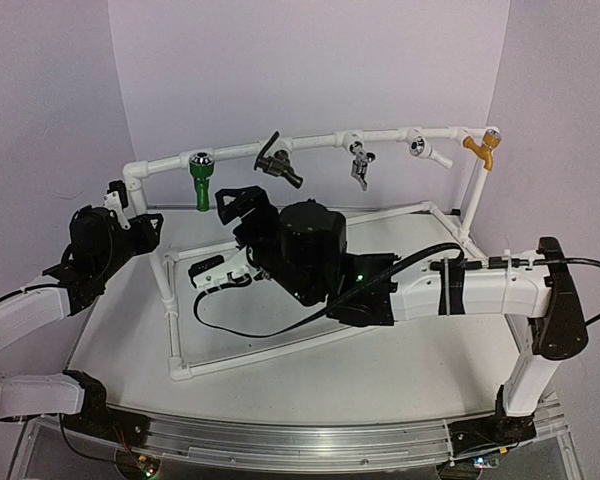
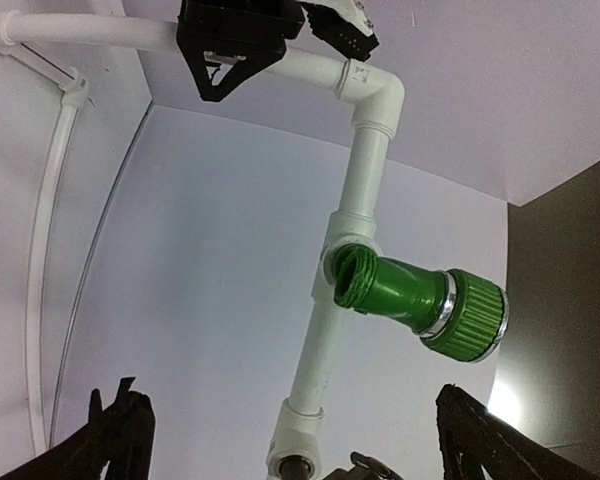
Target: Install the water faucets
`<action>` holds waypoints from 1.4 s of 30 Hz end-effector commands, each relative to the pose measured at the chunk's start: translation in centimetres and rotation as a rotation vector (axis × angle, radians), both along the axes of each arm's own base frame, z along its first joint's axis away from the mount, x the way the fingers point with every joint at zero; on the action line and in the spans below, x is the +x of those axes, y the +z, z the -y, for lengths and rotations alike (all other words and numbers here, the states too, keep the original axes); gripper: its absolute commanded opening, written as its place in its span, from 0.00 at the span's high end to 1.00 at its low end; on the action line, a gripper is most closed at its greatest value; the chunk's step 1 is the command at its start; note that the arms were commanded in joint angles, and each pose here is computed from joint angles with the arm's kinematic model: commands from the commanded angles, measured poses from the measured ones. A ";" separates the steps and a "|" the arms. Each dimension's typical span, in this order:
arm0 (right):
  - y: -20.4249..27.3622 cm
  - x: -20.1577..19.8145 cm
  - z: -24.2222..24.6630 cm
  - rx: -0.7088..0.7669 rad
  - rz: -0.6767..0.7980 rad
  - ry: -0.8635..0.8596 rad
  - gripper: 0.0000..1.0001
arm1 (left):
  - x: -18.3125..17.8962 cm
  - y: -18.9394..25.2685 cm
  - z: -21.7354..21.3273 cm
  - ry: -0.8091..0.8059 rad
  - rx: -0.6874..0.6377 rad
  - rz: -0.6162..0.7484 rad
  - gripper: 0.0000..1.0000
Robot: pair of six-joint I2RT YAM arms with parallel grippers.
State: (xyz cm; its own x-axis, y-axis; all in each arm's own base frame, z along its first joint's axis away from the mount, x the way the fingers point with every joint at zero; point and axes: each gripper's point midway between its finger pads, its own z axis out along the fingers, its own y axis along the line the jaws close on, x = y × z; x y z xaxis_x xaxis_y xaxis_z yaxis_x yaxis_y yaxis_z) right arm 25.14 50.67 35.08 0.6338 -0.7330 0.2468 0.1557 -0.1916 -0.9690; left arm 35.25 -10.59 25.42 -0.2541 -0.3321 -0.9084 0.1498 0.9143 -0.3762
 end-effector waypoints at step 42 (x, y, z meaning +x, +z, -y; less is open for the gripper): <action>7.5 8.2 -3.4 0.696 -0.047 -0.216 0.94 | -1.3 -2.1 3.8 -0.150 -0.186 -0.159 1.00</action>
